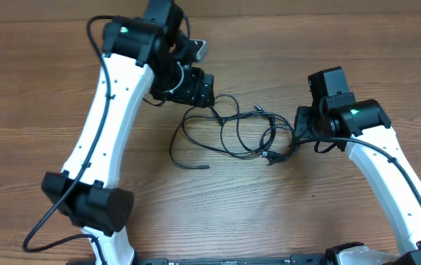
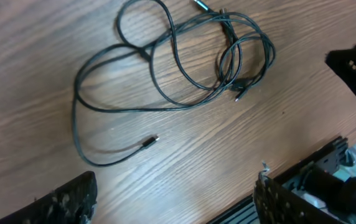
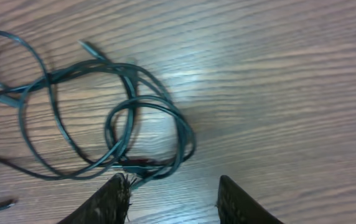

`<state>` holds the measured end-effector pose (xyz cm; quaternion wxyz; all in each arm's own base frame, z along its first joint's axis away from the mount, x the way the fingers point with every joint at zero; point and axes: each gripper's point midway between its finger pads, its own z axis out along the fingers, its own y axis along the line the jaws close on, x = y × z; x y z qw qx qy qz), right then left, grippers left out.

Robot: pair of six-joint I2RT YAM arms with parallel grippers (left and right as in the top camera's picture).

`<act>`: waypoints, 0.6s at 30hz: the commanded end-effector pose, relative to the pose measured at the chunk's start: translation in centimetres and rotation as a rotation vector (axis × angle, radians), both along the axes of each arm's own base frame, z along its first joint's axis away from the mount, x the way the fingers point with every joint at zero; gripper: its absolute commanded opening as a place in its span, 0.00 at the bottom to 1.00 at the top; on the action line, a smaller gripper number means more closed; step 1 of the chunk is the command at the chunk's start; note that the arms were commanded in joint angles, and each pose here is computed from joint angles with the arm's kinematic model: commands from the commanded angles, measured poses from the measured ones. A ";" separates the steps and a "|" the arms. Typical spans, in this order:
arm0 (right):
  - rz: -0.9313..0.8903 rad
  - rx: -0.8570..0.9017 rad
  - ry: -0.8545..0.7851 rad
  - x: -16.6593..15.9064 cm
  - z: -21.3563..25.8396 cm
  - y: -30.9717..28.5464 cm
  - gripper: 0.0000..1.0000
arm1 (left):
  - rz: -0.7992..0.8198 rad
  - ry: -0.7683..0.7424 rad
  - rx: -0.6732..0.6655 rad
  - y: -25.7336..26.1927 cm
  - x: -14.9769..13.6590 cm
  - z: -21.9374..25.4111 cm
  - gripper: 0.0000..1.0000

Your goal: Untangle cables

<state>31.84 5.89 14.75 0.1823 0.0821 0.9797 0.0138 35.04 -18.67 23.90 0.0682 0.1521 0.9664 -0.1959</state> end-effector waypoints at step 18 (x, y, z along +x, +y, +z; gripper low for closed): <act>-0.218 0.192 0.076 0.0 -0.4 -4.5 0.75 | -0.158 0.167 0.074 -12.2 -0.3 -13.2 0.82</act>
